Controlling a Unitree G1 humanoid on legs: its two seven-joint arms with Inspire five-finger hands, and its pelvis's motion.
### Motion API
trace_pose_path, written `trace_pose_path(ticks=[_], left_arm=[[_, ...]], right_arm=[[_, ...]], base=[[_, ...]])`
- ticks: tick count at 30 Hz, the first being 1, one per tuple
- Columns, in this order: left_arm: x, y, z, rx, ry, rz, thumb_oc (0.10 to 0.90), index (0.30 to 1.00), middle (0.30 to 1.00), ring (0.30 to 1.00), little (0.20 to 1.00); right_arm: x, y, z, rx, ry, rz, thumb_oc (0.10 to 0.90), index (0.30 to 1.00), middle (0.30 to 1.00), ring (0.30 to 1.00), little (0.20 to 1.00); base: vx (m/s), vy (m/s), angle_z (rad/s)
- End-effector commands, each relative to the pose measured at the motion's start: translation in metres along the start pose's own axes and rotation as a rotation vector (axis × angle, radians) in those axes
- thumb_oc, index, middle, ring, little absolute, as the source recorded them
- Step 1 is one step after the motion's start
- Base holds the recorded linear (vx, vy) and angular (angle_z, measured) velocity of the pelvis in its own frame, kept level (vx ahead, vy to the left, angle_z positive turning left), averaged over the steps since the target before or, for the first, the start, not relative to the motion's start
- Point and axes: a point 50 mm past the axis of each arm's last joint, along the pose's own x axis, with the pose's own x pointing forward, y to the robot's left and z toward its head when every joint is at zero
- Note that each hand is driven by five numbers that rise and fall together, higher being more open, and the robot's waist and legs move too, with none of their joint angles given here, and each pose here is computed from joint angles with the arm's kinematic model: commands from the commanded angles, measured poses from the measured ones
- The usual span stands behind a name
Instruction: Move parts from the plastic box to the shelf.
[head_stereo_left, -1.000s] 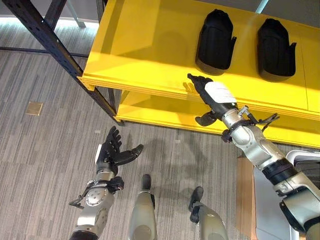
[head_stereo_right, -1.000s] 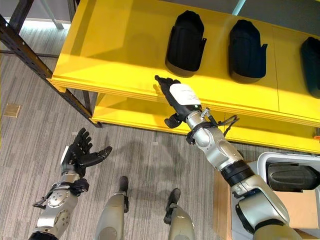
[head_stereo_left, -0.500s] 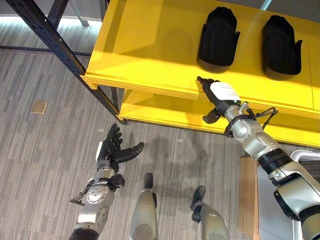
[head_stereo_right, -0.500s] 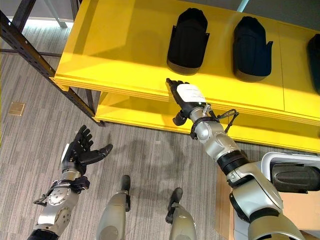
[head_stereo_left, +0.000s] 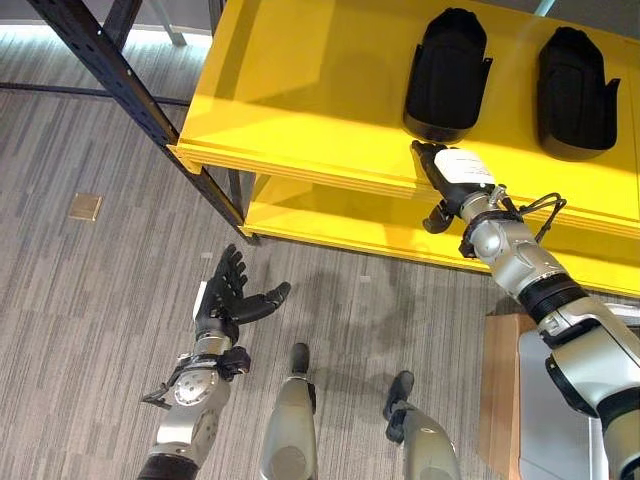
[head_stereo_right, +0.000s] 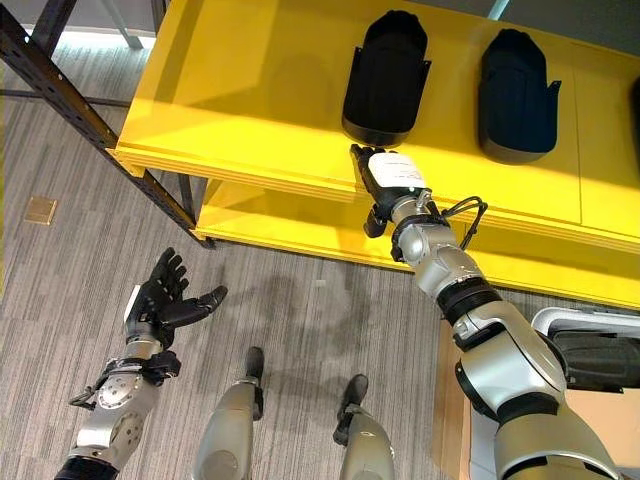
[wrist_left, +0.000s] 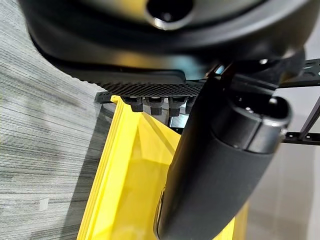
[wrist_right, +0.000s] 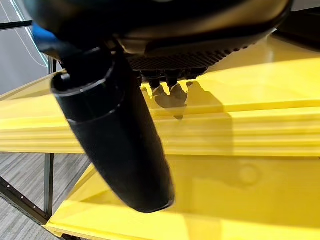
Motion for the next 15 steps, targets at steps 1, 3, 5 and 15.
trace_pose_path(ticks=[1, 3, 5, 15], left_arm=[[-0.001, -0.001, 0.035, 0.033, -0.192, -0.070, 0.900, 1.000, 1.000, 1.000, 1.000], [-0.001, 0.000, 0.035, 0.033, -0.194, -0.065, 0.900, 1.000, 1.000, 1.000, 1.000], [-0.002, 0.002, 0.036, 0.033, -0.196, -0.058, 0.900, 1.000, 1.000, 1.000, 1.000], [-0.003, 0.004, 0.036, 0.031, -0.192, -0.054, 0.900, 1.000, 1.000, 1.000, 1.000]], right_arm=[[0.014, -0.063, 0.015, -0.017, -0.056, -0.214, 0.900, 1.000, 1.000, 1.000, 1.000], [0.014, -0.067, 0.013, -0.016, -0.049, -0.223, 0.900, 1.000, 1.000, 1.000, 1.000], [0.015, -0.074, 0.010, -0.016, -0.035, -0.239, 0.900, 1.000, 1.000, 1.000, 1.000], [0.015, -0.080, 0.003, -0.016, -0.011, -0.242, 0.900, 1.000, 1.000, 1.000, 1.000]], base=[[0.02, 0.005, 0.04], [0.02, 0.007, 0.04], [0.01, 0.003, 0.02], [0.00, 0.000, 0.00]])
